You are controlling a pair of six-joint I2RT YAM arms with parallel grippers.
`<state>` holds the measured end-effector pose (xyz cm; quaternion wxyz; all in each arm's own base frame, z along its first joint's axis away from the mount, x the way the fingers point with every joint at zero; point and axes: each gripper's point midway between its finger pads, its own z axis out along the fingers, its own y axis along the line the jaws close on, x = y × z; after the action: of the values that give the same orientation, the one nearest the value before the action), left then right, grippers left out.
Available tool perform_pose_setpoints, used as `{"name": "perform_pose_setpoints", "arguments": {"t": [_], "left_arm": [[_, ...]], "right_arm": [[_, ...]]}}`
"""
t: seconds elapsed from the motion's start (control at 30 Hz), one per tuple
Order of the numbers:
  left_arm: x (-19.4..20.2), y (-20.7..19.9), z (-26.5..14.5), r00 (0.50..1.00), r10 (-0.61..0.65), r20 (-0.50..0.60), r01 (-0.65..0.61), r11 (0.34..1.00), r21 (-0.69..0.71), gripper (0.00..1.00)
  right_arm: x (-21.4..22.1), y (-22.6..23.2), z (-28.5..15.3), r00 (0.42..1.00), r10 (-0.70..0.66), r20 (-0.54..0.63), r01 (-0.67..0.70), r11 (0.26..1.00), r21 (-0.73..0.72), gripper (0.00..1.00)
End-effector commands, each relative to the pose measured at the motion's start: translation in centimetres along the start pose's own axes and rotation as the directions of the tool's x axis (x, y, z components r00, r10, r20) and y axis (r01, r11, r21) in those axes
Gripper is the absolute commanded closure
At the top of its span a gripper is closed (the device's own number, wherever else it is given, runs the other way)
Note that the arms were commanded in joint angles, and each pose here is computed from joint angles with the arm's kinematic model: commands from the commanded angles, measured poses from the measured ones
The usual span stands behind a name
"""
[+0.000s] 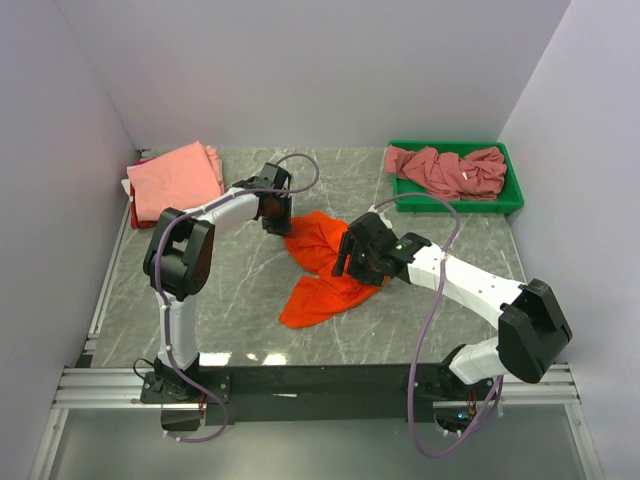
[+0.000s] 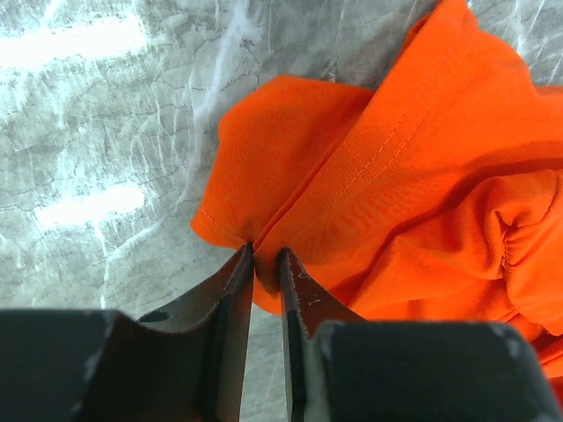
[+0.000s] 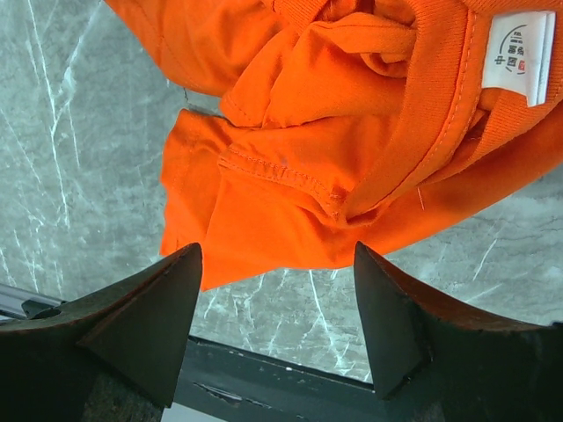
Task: Fold and stack the t-shirts
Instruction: Flatten the tshirt out
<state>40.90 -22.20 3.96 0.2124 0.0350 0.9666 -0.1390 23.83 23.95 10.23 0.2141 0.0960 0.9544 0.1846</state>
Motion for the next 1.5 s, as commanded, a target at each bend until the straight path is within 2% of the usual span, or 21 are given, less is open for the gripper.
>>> {"name": "perform_pose_setpoints", "arguments": {"t": [0.0,0.17,0.47,0.6,0.77,0.87,1.1,1.23,1.47], "left_arm": [[-2.5,-1.4,-2.9,0.997,0.006,0.077,-0.009,0.999,0.037,0.76],[-2.9,-1.7,-3.7,0.996,0.007,0.087,-0.01,0.999,0.041,0.79],[-3.4,-1.9,-5.3,0.995,0.009,0.102,-0.014,0.999,0.041,0.78],[-3.3,-1.9,-5.7,0.994,0.013,0.105,-0.017,0.999,0.043,0.78],[-2.8,-1.5,-5.9,0.996,0.02,0.092,-0.024,0.999,0.038,0.88],[-2.7,-1.3,-6.7,0.995,0.015,0.101,-0.019,0.999,0.037,0.89],[-2.5,-0.7,-8.5,0.994,-0.034,0.105,0.026,0.996,0.08,1.0],[-1.8,-0.5,-8.5,0.993,-0.074,0.087,0.063,0.99,0.122,1.0],[-2.9,-0.8,-9.5,0.99,-0.095,0.101,0.079,0.985,0.156,1.0]], "right_arm": [[-0.1,0.7,-0.1,1.0,-0.016,0.001,0.016,1.0,-0.01,0.24],[-0.1,0.7,0.0,1.0,-0.015,-0.001,0.015,1.0,-0.01,0.24],[-0.1,0.6,0.0,1.0,-0.016,0.001,0.016,1.0,-0.007,0.24],[-1.1,0.5,-0.1,0.999,-0.034,0.04,0.033,0.999,0.015,0.23],[-4.4,2.0,-0.6,0.987,-0.086,0.137,0.082,0.996,0.028,0.27],[-5.9,2.9,0.8,0.979,-0.126,0.161,0.118,0.991,0.056,0.29],[-8.9,5.2,4.3,0.961,-0.214,0.173,0.198,0.974,0.108,0.34],[-10.4,6.3,5.8,0.955,-0.238,0.176,0.218,0.968,0.124,0.35],[-9.4,4.6,9.3,0.958,-0.267,0.107,0.244,0.951,0.19,0.39]]}}
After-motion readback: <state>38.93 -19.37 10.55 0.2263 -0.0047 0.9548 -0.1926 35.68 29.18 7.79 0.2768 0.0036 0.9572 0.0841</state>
